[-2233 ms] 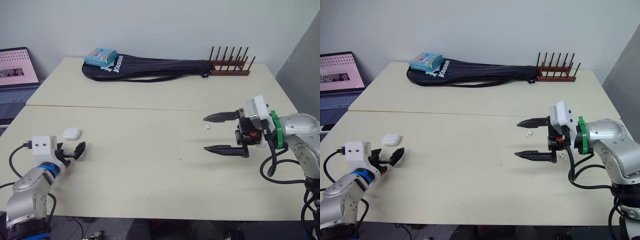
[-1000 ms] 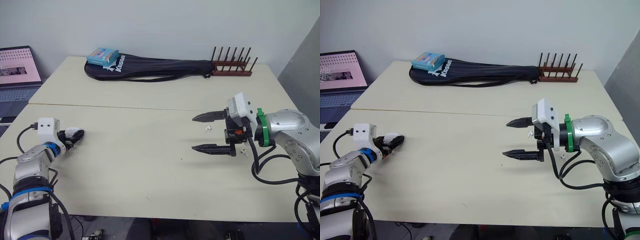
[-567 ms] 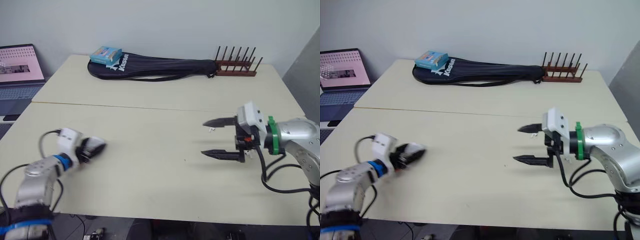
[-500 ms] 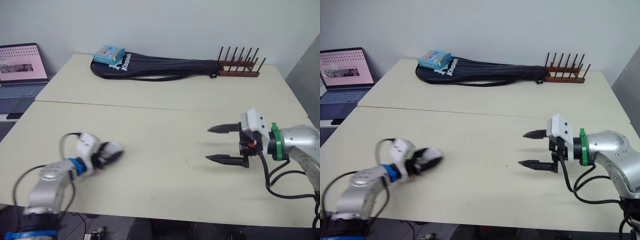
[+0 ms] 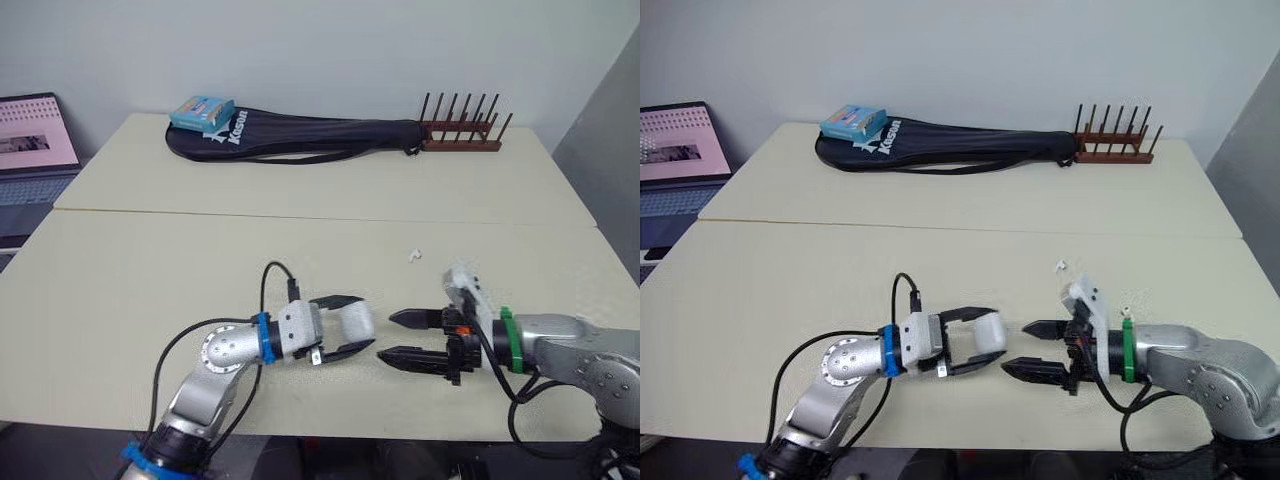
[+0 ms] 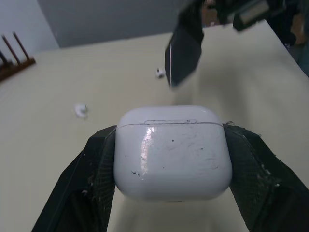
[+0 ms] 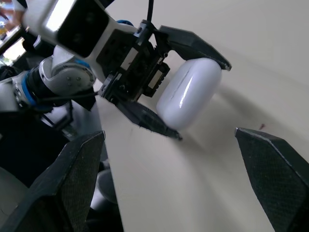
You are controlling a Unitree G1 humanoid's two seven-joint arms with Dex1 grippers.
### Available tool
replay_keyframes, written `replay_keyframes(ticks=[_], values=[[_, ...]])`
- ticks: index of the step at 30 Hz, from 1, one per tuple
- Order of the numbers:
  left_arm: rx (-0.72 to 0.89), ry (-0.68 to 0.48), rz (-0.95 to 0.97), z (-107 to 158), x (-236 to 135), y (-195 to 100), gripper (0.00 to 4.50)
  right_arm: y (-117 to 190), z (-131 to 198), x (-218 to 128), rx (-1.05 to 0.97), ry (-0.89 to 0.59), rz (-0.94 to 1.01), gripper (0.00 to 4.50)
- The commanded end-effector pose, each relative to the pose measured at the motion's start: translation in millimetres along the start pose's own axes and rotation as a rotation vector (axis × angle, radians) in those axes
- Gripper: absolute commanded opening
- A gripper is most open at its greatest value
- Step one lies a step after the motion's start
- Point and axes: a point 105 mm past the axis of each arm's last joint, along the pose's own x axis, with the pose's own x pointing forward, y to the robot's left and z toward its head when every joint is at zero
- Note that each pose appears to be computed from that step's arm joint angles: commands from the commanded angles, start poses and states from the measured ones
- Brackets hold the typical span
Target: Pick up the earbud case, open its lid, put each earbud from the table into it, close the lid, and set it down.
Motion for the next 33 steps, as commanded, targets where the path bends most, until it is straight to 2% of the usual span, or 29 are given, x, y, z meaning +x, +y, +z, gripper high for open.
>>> replay_keyframes(ticks=[1, 14, 17, 22, 26, 33], values=[[0.095, -0.051, -0.014, 8.3, 5.2, -0.7, 2.81, 3.0, 5.6, 5.5, 0.061, 0.003, 0.012, 4.5], [0.161, -0.094, 0.027, 14.4, 9.4, 4.6, 2.81, 1.6, 14.7, 24.6, 0.167, -0.003, 0.05, 4.5], [0.164, -0.097, 0.039, 15.1, 9.5, 5.9, 2.81, 0.2, 13.5, 25.7, 0.173, 0.006, 0.051, 3.89], [0.178, -0.105, 0.04, 17.1, 10.1, 6.3, 2.81, -2.4, 12.7, 27.2, 0.179, 0.008, 0.047, 2.07], [0.186, -0.114, 0.036, 18.5, 10.5, 5.4, 2.81, -2.9, 13.7, 27.8, 0.189, -0.002, 0.055, 0.83], [0.184, -0.127, 0.061, 19.8, 11.9, 7.0, 2.81, -1.7, 13.1, 27.7, 0.191, 0.0, 0.068, 0.82]])
